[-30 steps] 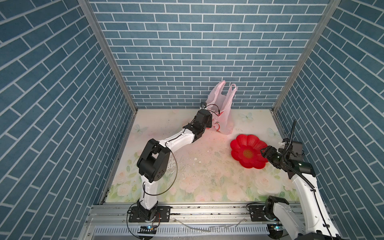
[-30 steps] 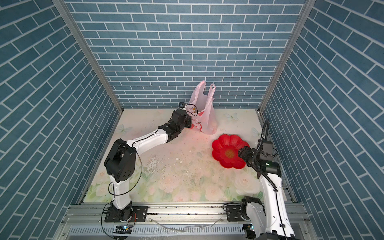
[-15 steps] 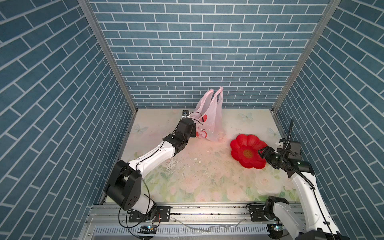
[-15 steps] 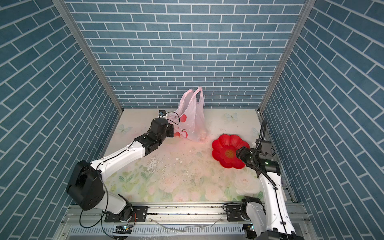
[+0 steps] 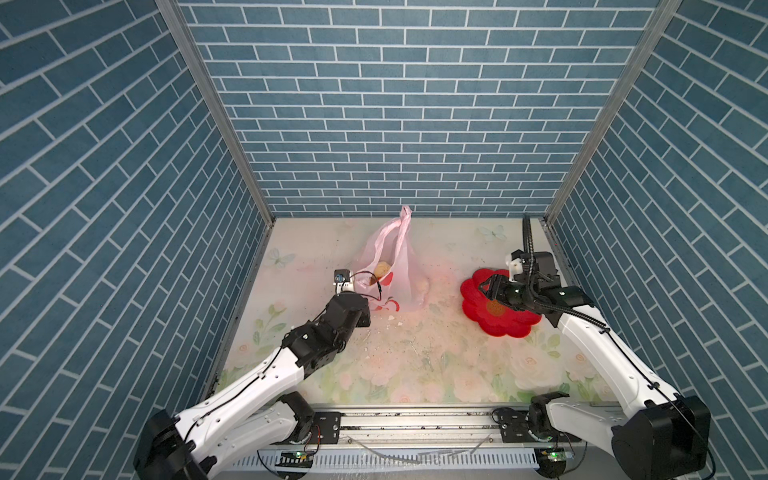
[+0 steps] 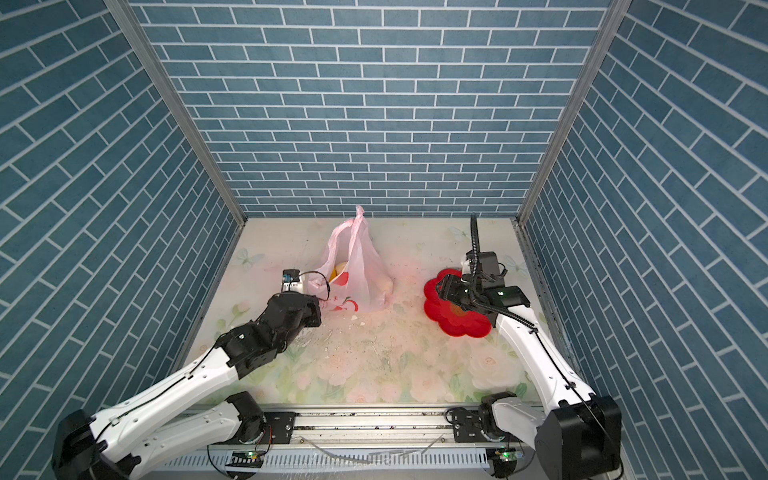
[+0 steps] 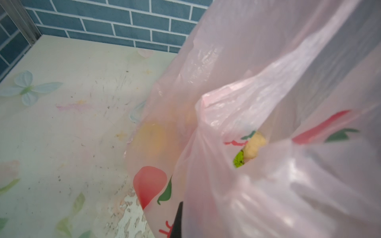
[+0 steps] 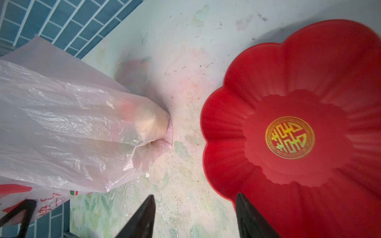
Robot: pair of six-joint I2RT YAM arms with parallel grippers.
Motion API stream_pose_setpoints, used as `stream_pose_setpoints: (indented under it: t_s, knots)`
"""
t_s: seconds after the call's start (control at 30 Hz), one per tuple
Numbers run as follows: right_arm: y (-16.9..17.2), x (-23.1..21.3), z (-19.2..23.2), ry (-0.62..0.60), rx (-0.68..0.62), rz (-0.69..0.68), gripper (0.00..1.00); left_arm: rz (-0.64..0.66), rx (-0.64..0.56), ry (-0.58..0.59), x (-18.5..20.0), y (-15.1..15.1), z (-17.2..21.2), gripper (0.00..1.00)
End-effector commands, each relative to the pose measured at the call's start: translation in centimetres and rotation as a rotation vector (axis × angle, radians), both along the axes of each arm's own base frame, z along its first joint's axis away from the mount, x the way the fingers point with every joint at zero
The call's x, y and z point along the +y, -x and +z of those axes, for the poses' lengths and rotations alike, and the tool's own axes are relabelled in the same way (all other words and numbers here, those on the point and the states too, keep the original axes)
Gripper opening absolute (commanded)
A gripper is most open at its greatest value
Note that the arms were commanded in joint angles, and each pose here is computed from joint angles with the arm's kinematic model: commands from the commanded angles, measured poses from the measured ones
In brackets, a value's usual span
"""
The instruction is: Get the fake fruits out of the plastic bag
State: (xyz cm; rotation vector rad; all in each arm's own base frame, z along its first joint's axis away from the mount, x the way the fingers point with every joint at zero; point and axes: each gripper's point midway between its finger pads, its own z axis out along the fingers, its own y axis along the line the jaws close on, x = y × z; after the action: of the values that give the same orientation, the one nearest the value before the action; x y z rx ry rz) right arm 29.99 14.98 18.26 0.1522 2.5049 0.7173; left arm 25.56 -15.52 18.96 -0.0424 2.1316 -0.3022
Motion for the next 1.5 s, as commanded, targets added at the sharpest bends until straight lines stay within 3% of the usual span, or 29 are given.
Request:
stream_pose_setpoints:
  t_s: [0.0,0.17,0.33,0.57,0.9,1.13,1.3,1.47]
  knots:
    - [-2.2,2.6,1.9,-0.014,-0.058,0.03,0.61,0.076,0.032,0.017,0.9,2.7,-1.0,0.0]
    - [-3.1,6.2,3.2,-0.016,-0.084,0.109,0.6,0.067,-0.004,0.064,-0.8,5.2,-0.9,0.01]
    - [-2.7,7.1,4.2,0.002,-0.11,0.133,0.6,0.004,0.01,0.013,-4.4,5.4,-0.6,0.04]
    - [-0.2,5.2,5.2,0.076,-0.13,0.107,0.6,-0.074,-0.017,-0.054,-7.5,4.7,1.6,0.26]
    - [4.1,5.4,8.2,0.094,-0.202,0.131,0.6,-0.085,-0.041,-0.07,-4.3,5.6,4.1,0.53]
    - [5.2,9.7,10.9,0.108,-0.274,0.254,0.6,-0.074,-0.072,-0.015,-0.5,6.7,6.5,0.65]
    - [5.9,13.2,12.8,0.105,-0.332,0.357,0.63,-0.143,-0.098,0.022,0.5,7.5,9.1,0.81]
    - [6.1,15.3,13.3,0.117,-0.34,0.408,0.66,-0.173,-0.142,0.025,1.1,7.6,11.5,0.89]
